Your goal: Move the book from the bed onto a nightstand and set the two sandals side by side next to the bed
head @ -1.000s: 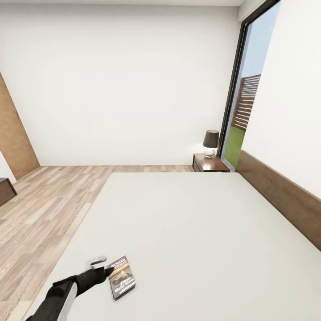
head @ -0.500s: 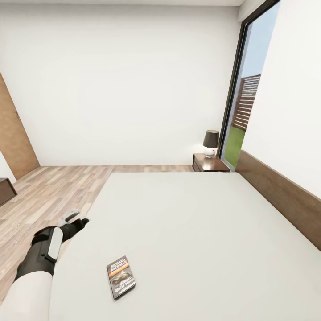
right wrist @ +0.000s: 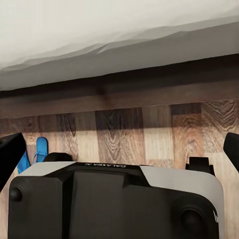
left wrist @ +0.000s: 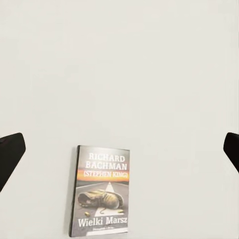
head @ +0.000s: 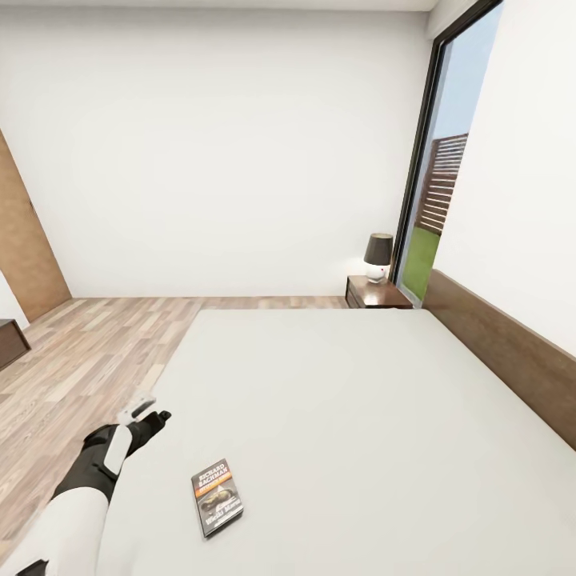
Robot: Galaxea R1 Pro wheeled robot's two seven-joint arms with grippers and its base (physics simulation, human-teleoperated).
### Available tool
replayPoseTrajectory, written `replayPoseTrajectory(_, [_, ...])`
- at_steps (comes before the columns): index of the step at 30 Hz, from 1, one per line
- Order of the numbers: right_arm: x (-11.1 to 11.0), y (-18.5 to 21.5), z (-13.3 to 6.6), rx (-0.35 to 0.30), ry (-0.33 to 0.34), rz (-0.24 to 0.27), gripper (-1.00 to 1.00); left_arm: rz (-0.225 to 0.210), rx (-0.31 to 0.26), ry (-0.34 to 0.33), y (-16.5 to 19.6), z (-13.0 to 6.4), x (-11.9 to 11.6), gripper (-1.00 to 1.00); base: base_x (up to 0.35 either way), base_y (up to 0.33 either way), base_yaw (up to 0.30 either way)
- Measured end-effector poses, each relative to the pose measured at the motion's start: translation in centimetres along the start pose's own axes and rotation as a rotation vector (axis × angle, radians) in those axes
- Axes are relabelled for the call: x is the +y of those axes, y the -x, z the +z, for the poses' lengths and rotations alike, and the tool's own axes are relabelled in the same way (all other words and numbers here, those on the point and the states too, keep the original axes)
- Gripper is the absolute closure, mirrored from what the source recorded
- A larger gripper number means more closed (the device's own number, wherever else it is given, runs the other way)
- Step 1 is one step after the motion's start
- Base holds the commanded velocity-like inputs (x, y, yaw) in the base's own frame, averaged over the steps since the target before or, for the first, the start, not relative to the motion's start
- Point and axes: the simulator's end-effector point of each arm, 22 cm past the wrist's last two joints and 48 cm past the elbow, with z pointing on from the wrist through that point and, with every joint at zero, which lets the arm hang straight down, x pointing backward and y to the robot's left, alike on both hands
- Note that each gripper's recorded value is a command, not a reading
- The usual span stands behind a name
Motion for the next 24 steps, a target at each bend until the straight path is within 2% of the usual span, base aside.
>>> replayPoseTrajectory(5, [0.0,0.0,0.0,0.0,0.001,0.0,-1.0,-0.002,0.011,-0.014,-0.8,0.1,-0.9,-1.0,0.0,0.0,0.0])
replayPoseTrajectory(24, [0.0,0.0,0.0,0.0,0.002,0.0,-1.0,-0.003,0.011,-0.016,-0.9,0.1,-1.1,-1.0,0.0,0.0,0.0])
